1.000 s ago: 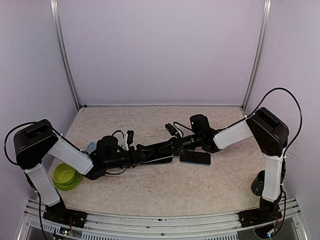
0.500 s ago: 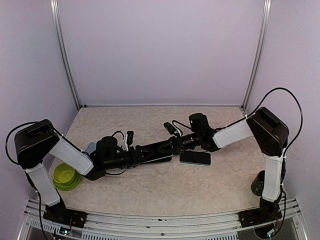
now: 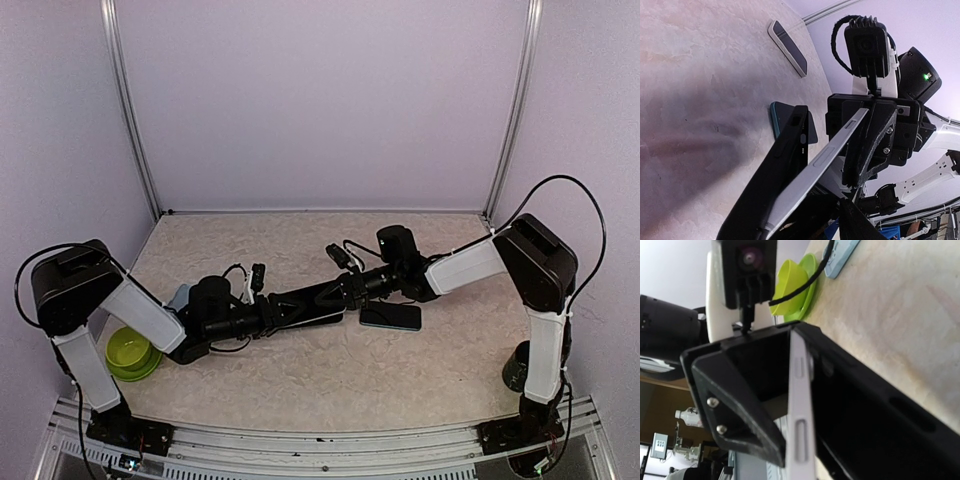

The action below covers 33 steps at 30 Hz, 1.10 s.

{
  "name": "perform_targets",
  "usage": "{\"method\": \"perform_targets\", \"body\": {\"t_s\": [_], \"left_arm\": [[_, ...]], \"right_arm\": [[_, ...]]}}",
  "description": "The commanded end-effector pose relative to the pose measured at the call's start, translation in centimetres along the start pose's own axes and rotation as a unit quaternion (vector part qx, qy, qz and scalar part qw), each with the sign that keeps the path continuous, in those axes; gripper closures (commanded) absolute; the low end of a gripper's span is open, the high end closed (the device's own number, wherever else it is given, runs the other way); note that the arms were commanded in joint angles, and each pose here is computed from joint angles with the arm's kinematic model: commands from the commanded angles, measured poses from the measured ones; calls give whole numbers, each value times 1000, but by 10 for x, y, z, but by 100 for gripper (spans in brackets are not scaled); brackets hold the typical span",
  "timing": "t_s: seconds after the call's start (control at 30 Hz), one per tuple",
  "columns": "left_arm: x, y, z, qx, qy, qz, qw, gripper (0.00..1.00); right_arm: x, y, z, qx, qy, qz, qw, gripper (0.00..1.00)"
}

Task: Put the phone into the phone case
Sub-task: Pass from the right arm to the left

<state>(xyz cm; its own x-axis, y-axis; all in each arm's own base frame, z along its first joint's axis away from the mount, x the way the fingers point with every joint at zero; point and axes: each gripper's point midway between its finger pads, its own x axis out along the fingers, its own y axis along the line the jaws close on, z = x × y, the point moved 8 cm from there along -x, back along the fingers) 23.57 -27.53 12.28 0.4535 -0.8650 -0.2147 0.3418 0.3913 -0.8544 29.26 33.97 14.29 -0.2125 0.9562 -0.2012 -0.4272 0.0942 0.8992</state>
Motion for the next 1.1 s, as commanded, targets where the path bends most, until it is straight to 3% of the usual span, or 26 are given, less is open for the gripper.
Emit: {"method": "perform_targets", "body": {"t_s": [0.0, 1.07], "left_arm": [[-2, -38, 11, 37, -18, -116, 992, 53], [-5, -40, 7, 34, -10, -138, 990, 81]], "right_arm": [[8, 8, -2, -6, 5, -4, 1000, 97], [6, -1, -3, -40, 11, -16, 999, 79]]}}
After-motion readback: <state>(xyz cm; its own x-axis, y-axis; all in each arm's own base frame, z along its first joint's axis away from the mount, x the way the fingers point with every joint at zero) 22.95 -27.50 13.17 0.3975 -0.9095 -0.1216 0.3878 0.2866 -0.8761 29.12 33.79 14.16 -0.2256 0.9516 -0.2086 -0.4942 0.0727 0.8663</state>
